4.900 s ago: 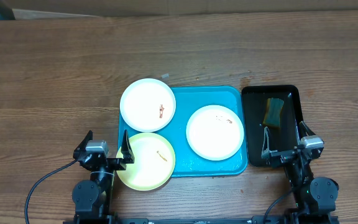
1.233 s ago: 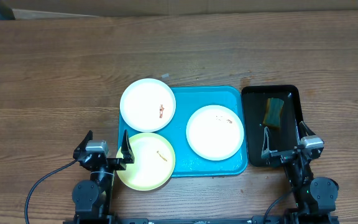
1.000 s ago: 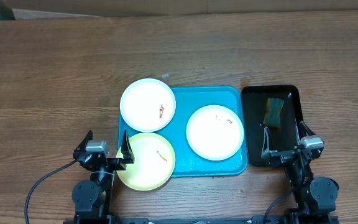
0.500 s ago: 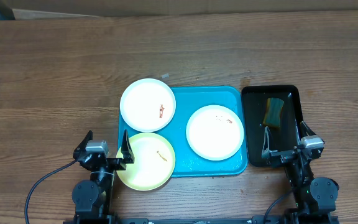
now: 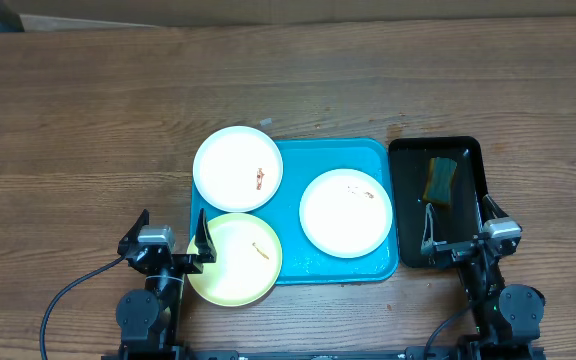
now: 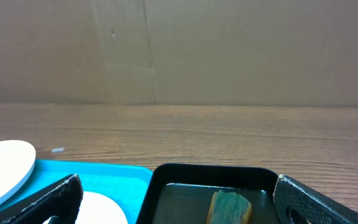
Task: Clean dirty plates on tray and stack at the side
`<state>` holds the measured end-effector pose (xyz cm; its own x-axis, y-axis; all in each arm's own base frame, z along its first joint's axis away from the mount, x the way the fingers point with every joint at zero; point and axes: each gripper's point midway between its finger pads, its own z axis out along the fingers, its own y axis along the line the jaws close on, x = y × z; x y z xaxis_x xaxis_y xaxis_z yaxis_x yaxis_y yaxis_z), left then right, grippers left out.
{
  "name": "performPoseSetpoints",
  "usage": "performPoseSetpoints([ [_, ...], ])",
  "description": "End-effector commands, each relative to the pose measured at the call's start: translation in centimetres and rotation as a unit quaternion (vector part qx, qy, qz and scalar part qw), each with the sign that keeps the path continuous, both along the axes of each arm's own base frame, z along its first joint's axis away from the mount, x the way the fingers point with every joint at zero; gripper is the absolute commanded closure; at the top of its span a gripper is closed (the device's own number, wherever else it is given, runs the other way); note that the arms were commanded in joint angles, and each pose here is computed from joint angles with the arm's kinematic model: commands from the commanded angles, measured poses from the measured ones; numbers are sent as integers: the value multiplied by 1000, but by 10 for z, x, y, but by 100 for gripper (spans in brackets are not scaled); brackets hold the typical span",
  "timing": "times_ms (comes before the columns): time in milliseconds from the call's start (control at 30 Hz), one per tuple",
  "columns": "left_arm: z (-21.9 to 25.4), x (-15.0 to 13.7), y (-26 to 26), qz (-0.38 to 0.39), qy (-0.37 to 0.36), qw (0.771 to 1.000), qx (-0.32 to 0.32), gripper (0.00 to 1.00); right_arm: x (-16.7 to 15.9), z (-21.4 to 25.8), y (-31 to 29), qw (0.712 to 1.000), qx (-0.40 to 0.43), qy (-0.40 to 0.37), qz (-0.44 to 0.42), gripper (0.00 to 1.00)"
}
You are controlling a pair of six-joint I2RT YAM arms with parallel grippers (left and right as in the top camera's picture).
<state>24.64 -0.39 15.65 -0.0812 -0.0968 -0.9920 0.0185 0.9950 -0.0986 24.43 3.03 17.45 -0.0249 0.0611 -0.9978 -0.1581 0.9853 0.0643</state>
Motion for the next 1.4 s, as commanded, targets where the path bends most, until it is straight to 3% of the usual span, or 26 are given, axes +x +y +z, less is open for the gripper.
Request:
performPoseSetpoints([
  [0,12,-3,-16,-48,-13,999,7,0,-2,7,8,999,46,-11,25,0],
  [267,84,-24,-23,-68,22,997,-2,0,-14,50,13,993,111,3,41,0],
  [433,108,-13,-38,-113,130,985,-15,0,-15,96,13,993,111,37,36,0],
  [600,120,6,-75,-217,265,936,-74,0,9,118,18,982,110,150,39,0],
  [800,122,37,-108,-311,338,876,-150,0,51,100,43,929,130,338,82,0],
  [833,120,39,-114,-325,349,862,-172,8,56,95,45,918,134,365,83,0],
  [900,108,42,-122,-332,382,836,-213,42,66,85,46,897,137,412,79,0],
  [967,85,43,-126,-311,436,812,-232,59,72,74,46,880,134,450,75,0],
  [1000,75,41,-129,-303,457,803,-233,63,76,70,46,875,134,459,74,0],
  [1133,32,33,-149,-266,539,774,-198,57,89,44,42,866,105,485,69,0],
  [1300,-8,31,-170,-166,591,775,-151,50,96,17,29,849,95,518,35,0],
  [1367,-17,28,-182,-144,597,777,-137,39,99,9,21,843,97,528,28,0],
])
